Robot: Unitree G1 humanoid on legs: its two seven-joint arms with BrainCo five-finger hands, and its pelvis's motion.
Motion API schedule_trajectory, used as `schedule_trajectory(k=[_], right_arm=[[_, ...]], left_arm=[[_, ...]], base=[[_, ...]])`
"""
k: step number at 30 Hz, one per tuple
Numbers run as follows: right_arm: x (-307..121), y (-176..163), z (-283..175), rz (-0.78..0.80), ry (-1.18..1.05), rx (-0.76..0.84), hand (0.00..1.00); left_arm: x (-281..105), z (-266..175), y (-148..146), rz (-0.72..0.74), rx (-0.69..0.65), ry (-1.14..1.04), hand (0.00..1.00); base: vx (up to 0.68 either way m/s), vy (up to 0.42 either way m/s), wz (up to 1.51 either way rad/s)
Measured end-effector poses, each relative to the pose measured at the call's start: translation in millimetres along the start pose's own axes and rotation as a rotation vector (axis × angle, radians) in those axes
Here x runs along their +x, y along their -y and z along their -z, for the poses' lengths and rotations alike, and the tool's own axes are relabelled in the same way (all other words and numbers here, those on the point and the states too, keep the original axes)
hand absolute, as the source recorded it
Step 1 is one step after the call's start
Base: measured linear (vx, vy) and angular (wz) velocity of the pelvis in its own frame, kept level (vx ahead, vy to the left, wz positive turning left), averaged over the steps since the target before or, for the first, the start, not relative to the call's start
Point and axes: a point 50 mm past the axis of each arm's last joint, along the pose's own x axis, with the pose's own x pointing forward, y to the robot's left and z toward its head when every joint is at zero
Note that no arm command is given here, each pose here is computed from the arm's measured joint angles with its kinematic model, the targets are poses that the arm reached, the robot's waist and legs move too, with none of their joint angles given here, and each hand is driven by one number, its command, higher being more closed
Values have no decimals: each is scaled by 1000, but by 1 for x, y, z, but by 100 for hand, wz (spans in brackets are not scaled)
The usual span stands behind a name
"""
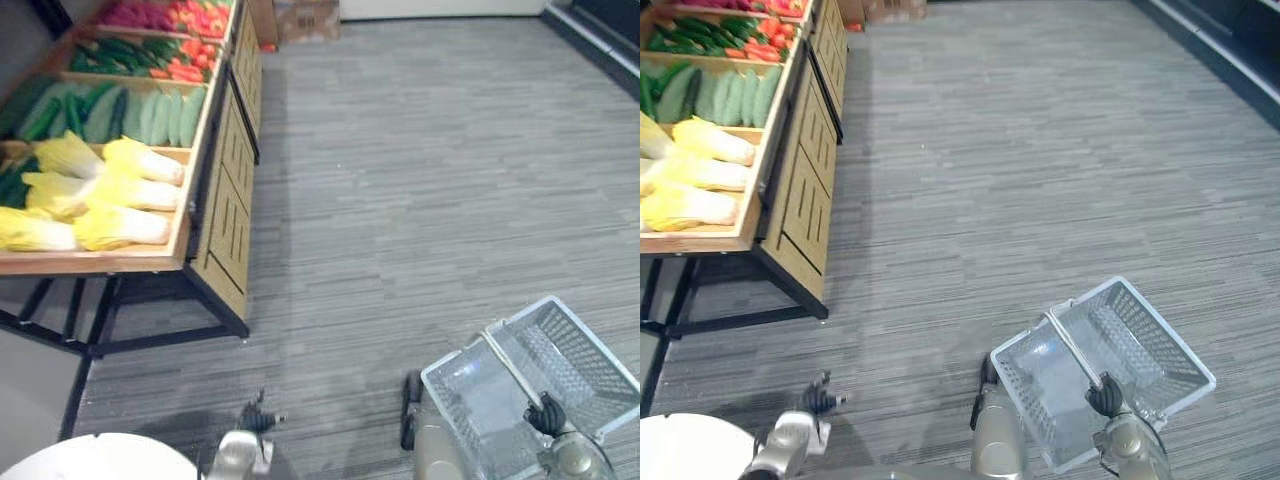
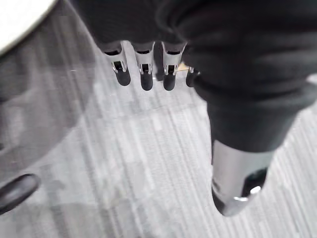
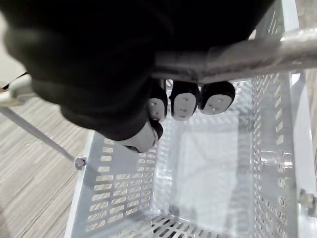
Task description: Pick vegetable in the basket
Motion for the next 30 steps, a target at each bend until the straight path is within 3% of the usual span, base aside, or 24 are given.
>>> schedule_trajectory(k=[7, 14, 22, 30], right_arm=[[-3, 4, 14, 14, -66, 21, 100], [-3, 7, 17, 32, -74, 30, 100], [-6, 4, 25, 60, -110, 60, 100], [10, -22, -13, -31, -9, 42, 100]], left_arm=[[2, -24, 21, 44, -30, 89, 0], [-11, 14, 27, 54, -44, -21, 0], [-47, 93, 33, 5, -124, -312, 0], [-53, 107, 19, -16, -99, -371, 0]], base=[[593, -345, -2], [436, -116, -9], [403, 196, 20], [436, 235, 19]])
